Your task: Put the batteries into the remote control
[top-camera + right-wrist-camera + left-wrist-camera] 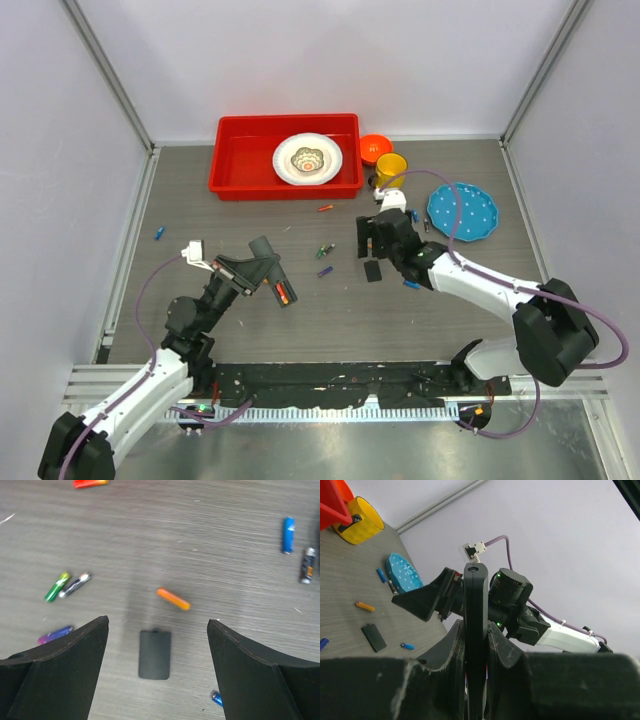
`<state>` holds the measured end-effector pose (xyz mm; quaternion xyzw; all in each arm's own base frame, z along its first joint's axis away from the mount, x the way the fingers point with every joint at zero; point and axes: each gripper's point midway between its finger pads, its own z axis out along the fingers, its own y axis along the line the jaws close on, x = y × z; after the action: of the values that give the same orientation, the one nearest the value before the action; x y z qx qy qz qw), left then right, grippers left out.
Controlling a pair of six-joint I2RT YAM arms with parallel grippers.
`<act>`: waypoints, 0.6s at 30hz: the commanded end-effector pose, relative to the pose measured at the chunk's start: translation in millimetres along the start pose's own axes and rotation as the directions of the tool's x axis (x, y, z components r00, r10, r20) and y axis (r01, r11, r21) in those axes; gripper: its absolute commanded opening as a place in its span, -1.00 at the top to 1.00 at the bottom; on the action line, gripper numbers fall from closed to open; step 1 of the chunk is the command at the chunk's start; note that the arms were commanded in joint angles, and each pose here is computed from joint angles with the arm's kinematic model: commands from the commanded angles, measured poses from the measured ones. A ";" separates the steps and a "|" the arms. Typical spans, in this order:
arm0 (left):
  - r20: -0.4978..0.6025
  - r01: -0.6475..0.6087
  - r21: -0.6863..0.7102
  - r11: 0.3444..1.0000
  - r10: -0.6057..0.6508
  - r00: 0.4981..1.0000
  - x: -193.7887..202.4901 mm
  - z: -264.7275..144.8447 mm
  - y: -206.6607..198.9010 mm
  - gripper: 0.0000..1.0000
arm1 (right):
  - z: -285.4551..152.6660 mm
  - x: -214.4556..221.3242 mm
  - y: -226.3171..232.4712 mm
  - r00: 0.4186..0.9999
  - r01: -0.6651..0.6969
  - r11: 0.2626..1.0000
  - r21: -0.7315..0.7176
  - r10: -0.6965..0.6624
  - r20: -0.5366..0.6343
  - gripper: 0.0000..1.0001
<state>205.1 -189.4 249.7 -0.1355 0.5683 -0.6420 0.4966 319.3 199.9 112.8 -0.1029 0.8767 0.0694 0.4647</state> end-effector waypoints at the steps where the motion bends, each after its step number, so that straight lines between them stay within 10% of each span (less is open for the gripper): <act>1: 0.017 0.003 0.019 1.000 -0.003 1.000 1.5 -7.3 6.3 1.00 | 7.0 -17.7 -12.7 0.972 -0.233 0.971 0.052 0.232 0.028 -0.69; 18: 0.002 0.018 -0.013 1.000 -0.018 1.000 5.7 -7.9 14.8 1.00 | 47.6 11.6 -36.1 0.923 -0.356 0.883 0.307 0.384 -0.034 -0.69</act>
<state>204.6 -192.8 251.3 -0.1321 0.5656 -0.6511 0.4886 349.2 177.1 72.2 0.0660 0.9134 0.0266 0.4009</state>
